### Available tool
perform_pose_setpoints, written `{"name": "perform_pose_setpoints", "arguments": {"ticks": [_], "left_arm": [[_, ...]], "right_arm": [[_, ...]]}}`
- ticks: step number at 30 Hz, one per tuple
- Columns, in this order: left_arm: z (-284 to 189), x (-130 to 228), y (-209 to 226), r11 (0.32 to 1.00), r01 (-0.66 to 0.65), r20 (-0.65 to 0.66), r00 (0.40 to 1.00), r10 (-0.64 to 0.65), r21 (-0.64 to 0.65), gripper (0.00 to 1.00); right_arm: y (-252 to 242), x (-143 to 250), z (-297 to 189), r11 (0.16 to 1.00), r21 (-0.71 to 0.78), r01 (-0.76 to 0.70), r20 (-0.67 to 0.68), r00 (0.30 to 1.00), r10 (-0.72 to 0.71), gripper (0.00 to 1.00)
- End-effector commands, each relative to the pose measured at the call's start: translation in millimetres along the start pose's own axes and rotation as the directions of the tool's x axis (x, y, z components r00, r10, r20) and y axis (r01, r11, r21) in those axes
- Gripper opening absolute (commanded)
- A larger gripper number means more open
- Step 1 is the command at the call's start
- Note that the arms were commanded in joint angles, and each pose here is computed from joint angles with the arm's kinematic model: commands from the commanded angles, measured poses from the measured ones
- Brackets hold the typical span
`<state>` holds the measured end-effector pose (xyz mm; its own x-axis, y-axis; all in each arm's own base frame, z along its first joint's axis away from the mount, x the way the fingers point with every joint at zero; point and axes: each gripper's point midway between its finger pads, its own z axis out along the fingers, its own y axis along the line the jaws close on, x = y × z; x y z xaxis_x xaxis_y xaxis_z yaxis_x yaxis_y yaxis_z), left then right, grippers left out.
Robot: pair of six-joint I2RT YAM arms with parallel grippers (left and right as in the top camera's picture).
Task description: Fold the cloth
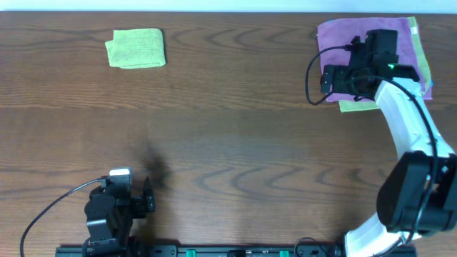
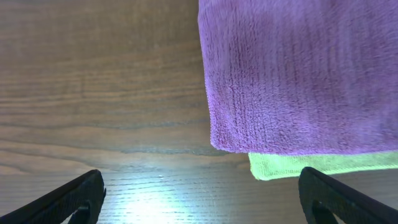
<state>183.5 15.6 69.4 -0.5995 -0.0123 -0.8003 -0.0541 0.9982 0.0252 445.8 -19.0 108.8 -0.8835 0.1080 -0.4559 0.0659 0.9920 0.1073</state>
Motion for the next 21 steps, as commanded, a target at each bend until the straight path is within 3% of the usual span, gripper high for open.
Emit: {"name": "perform_pose_setpoints", "arguments": {"ticks": [1, 5, 15, 21], "left_arm": [[3, 7, 1, 1.000, 0.009, -0.018, 1.000, -0.009, -0.010, 0.95], [3, 7, 1, 1.000, 0.009, -0.018, 1.000, -0.009, -0.010, 0.95], [3, 7, 1, 1.000, 0.009, -0.018, 1.000, -0.009, -0.010, 0.95], [3, 7, 1, 1.000, 0.009, -0.018, 1.000, -0.009, -0.010, 0.95]], "right_arm": [[-2, -6, 8, 0.997, 0.001, 0.072, 0.007, 0.997, -0.072, 0.99], [-2, -6, 24, 0.988, 0.001, 0.156, 0.000, 0.988, -0.156, 0.95], [-22, 15, 63, 0.974, 0.071, 0.215, -0.103, 0.973, -0.207, 0.95], [-25, 17, 71, 0.970, 0.078, 0.229, -0.113, 0.969, -0.220, 0.89]]}}
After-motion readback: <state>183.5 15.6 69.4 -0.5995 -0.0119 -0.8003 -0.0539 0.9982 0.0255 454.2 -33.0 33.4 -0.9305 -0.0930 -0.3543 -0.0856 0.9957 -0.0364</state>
